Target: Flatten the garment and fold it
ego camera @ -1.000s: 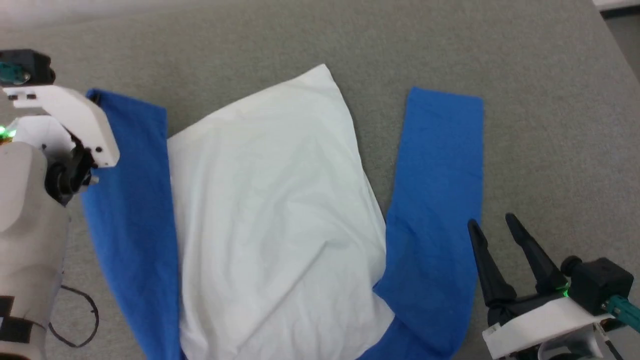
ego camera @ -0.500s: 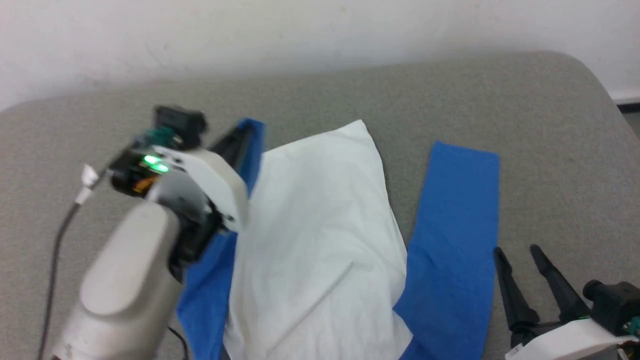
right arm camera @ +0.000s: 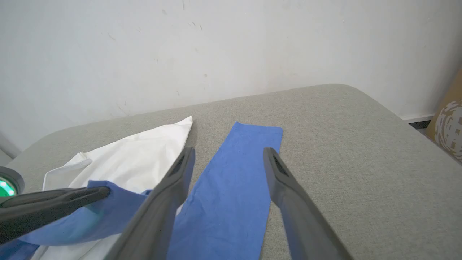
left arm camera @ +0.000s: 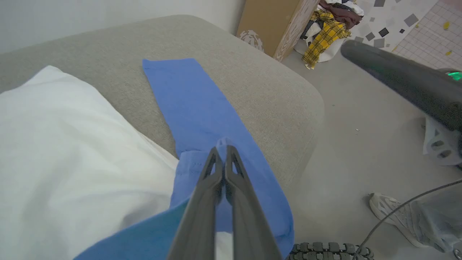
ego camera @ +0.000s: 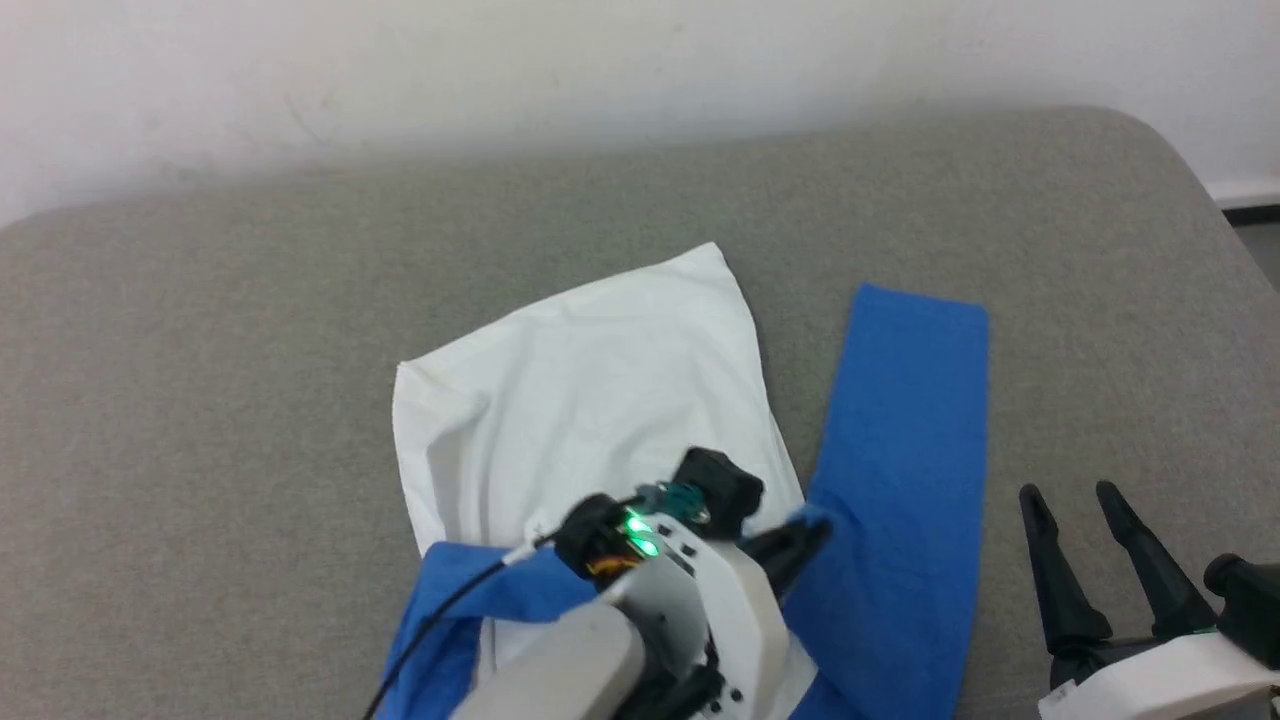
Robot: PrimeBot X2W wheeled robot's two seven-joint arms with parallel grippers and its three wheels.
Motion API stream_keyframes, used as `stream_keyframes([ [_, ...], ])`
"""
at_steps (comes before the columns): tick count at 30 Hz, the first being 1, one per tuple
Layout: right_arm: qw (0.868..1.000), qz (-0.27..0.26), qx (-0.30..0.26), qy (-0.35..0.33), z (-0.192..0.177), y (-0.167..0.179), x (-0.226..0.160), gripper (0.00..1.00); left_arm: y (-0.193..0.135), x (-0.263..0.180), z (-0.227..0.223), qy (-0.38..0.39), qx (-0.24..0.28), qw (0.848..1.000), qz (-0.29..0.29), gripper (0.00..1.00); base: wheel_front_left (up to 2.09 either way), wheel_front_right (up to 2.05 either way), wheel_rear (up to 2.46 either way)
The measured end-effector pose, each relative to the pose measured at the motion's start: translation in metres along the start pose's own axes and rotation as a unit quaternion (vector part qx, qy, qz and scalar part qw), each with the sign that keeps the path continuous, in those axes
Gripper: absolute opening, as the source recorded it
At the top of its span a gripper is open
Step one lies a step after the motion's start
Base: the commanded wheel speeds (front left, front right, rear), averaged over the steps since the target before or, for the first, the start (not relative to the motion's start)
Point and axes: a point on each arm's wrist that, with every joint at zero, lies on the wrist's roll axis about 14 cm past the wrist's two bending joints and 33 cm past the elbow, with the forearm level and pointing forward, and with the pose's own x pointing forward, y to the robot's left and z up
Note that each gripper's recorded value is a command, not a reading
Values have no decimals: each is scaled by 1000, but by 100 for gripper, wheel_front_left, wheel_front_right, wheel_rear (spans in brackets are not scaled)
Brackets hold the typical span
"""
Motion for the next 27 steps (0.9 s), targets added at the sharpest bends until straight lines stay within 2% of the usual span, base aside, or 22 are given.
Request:
stream_keyframes([
  [3,1000,-9,0,14,-7,-5,1,100,-13,13,-27,34,-12,999,-23,0,0,0,0],
  [9,999,-27,0,28,-14,-15,2,100,-13,18,-97,133,-37,990,-28,0,0,0,0],
  [10,999,-30,1,30,-16,-17,1,100,-16,17,-106,142,-48,988,-31,4,0,0,0],
  [11,999,-33,1,32,-17,-18,1,100,-19,16,-112,147,-55,987,-34,47,0,0,0],
  [12,999,-35,1,34,-18,-19,1,100,-21,17,-115,147,-56,987,-37,100,0,0,0],
  [16,999,-34,1,34,-18,-19,1,100,-25,19,-104,100,-57,993,-41,100,0,0,0],
  [21,1000,-23,0,20,-10,-13,1,100,-22,18,-53,-29,-43,998,-27,100,0,0,0],
  [27,1000,-13,-11,-4,3,-8,-2,100,6,-3,15,-178,-27,983,46,100,0,0,0],
])
